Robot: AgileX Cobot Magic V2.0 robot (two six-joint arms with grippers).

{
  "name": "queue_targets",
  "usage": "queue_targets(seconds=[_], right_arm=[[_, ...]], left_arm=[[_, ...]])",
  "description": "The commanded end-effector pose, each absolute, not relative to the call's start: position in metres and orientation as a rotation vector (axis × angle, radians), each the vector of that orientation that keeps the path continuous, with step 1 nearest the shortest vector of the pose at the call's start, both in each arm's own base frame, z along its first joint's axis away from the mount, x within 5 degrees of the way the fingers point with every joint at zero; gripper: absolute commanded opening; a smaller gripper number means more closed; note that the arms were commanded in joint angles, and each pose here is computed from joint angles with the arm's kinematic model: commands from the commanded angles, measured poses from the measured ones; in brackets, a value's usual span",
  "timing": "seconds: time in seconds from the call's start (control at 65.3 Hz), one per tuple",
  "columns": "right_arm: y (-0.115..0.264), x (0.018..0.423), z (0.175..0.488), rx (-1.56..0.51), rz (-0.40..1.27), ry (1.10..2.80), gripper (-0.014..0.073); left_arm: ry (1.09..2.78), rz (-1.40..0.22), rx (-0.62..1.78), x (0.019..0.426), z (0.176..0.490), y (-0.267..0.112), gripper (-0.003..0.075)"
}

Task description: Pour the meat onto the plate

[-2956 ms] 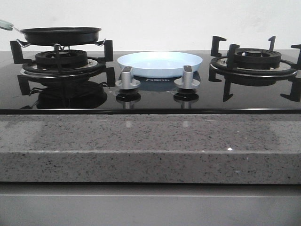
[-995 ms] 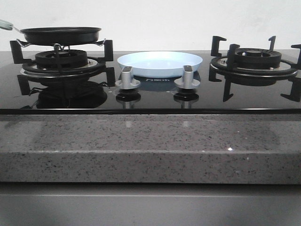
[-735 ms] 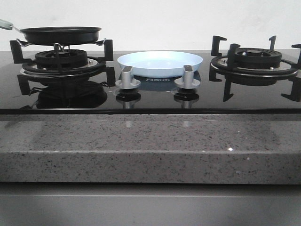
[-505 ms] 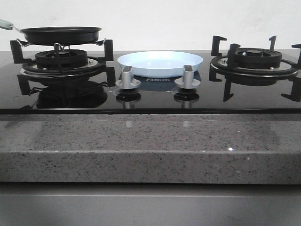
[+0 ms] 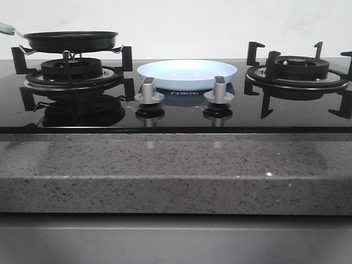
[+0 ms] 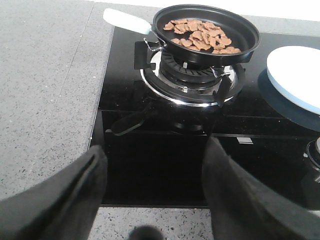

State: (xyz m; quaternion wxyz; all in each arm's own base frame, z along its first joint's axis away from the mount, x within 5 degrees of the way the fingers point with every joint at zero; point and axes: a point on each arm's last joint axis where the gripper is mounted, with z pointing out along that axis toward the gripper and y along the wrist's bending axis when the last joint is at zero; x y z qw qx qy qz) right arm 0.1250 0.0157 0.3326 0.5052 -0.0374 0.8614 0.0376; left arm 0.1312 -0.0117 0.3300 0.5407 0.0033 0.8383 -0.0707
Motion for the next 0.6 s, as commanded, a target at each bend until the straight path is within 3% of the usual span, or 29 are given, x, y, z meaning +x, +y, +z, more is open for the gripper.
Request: queue_targets(seconds=[0.0, 0.383, 0.582], right_arm=[[0.027, 0.141, 0.355, -0.170, 0.120, 2.039, 0.0444], [0.074, 0.238, 0.381, -0.285, 0.196, 2.217, 0.0444], [0.093, 0.292, 0.385, -0.289, 0.208, 2.316, 0.0444]], left_arm=[[1.882, -0.167, -0.009, 0.134, 0.348, -0.011, 0.0395], [1.882, -0.167, -0.009, 0.134, 0.348, -0.011, 0.0314], [1.882, -0.167, -0.009, 0.134, 0.348, -0.011, 0.0312]])
